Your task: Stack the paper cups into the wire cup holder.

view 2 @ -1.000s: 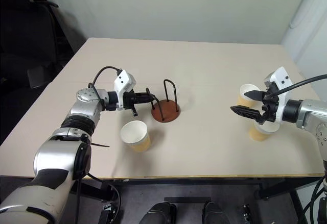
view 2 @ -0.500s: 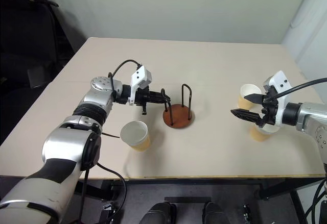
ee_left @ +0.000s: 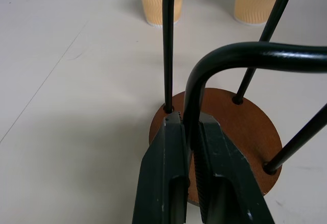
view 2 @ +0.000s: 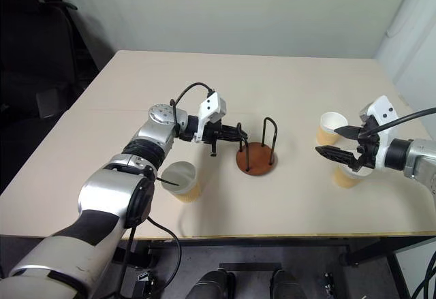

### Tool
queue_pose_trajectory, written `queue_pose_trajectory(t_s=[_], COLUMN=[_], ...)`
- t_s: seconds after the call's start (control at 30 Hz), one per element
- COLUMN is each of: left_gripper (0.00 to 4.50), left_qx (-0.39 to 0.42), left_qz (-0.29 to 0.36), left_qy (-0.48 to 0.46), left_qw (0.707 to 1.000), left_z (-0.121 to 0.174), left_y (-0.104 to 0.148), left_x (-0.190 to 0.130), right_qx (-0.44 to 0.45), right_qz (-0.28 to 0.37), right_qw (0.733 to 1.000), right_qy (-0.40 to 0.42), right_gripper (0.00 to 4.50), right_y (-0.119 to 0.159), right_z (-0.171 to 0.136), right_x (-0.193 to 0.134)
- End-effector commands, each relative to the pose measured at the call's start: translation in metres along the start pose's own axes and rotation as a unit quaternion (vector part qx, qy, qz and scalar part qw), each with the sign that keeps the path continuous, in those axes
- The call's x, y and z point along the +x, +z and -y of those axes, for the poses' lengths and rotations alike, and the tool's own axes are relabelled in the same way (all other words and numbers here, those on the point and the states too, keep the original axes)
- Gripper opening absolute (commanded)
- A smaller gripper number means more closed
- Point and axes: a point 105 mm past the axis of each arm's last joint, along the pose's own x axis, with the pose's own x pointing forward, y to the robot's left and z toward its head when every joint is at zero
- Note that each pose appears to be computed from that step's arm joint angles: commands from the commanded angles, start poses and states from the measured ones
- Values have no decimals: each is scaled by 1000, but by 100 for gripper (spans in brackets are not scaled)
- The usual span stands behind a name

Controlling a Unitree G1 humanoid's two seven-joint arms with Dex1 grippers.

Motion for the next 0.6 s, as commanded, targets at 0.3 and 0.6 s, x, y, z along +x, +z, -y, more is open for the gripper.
queue_pose_trajectory(t_s=[0.3, 0.6], left_gripper=[89, 414], left_qx=[12, 21], left_qz=[-33, -6], left_qy=[27, 58], left_qw=[999, 998], left_z=[-1, -7], left_y=[-15, -6], left_x=[5, 9], right_qx=[-23, -22], right_qz=[19, 19], right_qw=[1000, 1000], right_qy=[-6, -5], right_gripper=[413, 413], right_y=[14, 14], right_z=[-2, -3], right_x=[-5, -5])
